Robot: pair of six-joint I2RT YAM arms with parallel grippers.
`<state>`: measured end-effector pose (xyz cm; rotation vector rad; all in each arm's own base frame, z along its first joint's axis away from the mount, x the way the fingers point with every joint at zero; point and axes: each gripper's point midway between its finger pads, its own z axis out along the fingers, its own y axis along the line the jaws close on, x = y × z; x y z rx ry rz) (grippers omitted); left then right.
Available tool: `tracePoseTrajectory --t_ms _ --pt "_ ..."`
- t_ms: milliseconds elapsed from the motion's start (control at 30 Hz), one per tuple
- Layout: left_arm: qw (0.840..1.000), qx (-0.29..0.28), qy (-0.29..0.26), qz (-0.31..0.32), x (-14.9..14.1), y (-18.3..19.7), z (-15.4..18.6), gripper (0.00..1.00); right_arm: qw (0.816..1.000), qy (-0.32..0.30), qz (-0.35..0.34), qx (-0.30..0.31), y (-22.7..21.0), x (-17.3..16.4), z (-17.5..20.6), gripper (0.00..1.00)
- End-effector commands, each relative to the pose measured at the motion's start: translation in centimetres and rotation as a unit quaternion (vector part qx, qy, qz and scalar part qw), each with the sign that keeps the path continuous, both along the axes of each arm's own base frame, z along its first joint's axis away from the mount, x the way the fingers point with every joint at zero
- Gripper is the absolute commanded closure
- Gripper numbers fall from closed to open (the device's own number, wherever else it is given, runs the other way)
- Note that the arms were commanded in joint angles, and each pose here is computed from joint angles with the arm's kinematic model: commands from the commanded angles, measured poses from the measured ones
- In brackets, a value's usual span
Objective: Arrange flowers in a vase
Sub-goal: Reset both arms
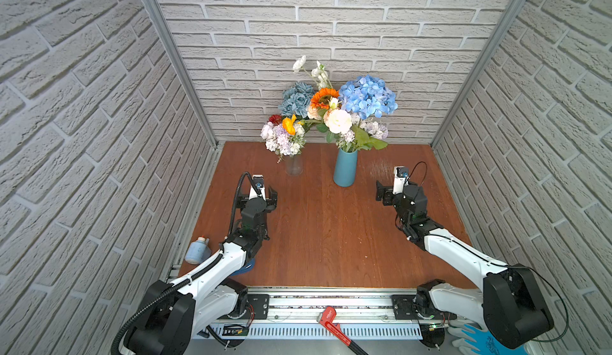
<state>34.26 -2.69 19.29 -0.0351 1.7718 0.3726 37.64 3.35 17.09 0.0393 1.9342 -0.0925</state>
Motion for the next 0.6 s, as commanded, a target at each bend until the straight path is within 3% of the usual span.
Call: tracePoseTrajectory --t_ms 0,100,233,300,467,567 --pt "0.998 -0.002 -0.001 0.058 0.4 3.0 -0.4 0.02 0.994 0.087 -0.036 -0.048 -2.4 -1.2 -3.7 0.02" --pt "0.997 -0.002 0.012 0.075 0.9 4.5 -1.6 0.02 0.994 0.093 -0.016 -0.055 -2.2 -0.8 -6.2 0.02" --pt "0.997 -0.022 0.017 0.078 1.4 5.7 -3.7 0.02 0.999 0.006 0.026 -0.044 -1.0 0.8 -4.9 0.01" --pt "0.996 -0.023 0.022 0.078 1.8 6.1 -4.5 0.02 0.998 0.023 0.048 -0.034 -0.6 1.1 -6.0 0.01" --pt "0.998 0.004 0.024 0.050 2.8 5.7 -6.0 0.02 0.999 -0.014 0.048 0.022 -2.0 1.0 -7.4 0.03" --pt "1.000 0.011 0.005 0.027 3.1 5.4 -6.9 0.02 0.999 -0.003 0.050 0.020 -2.0 1.0 -7.6 0.00"
